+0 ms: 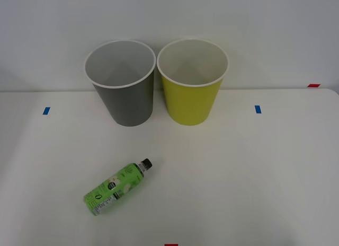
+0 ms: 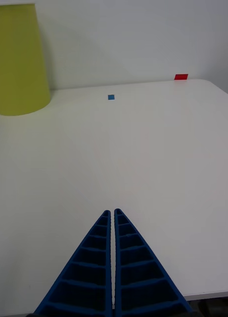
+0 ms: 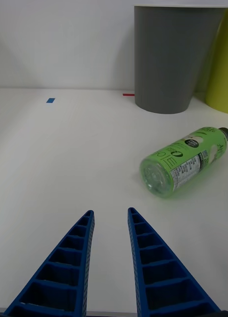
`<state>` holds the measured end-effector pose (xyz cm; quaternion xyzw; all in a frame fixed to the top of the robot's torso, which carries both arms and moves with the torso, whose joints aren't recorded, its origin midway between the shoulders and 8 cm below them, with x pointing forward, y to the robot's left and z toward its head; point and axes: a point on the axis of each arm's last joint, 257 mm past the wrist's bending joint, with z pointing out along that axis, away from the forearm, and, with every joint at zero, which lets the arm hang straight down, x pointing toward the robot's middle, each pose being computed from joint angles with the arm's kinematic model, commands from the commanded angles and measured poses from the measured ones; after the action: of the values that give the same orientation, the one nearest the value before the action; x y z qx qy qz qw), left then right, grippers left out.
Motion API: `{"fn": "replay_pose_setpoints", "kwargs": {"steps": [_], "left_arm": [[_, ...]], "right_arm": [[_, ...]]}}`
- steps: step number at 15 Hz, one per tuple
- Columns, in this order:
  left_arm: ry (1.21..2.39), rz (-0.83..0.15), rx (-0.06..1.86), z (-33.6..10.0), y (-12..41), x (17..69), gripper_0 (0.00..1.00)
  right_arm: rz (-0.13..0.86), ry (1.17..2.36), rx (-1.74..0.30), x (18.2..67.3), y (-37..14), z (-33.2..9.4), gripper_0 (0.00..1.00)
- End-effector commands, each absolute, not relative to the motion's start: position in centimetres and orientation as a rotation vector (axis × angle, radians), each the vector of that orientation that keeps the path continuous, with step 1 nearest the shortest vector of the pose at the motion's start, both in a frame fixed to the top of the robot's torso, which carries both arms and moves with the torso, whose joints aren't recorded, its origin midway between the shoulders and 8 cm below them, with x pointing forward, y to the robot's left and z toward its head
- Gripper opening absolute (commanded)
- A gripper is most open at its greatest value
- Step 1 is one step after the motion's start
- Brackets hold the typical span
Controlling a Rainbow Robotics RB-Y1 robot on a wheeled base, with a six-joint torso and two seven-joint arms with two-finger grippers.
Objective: Put cans in the gray bin and PET bottles in the light green bin.
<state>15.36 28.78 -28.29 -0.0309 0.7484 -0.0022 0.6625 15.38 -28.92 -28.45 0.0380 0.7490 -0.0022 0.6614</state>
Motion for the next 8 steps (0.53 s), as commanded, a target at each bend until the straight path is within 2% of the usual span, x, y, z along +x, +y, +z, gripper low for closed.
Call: {"fn": "replay_pose_setpoints", "kwargs": {"steps": [1,8], "left_arm": [[1.692,-0.005,-0.070,-28.29,28.78,15.36,0.00],[1.692,-0.005,-0.070,-28.29,28.78,15.36,0.00]], "right_arm": [[-0.005,1.694,0.086,15.38,-28.92,-28.45,0.00],[-0.005,1.694,0.086,15.38,-28.92,-28.45,0.00]]}}
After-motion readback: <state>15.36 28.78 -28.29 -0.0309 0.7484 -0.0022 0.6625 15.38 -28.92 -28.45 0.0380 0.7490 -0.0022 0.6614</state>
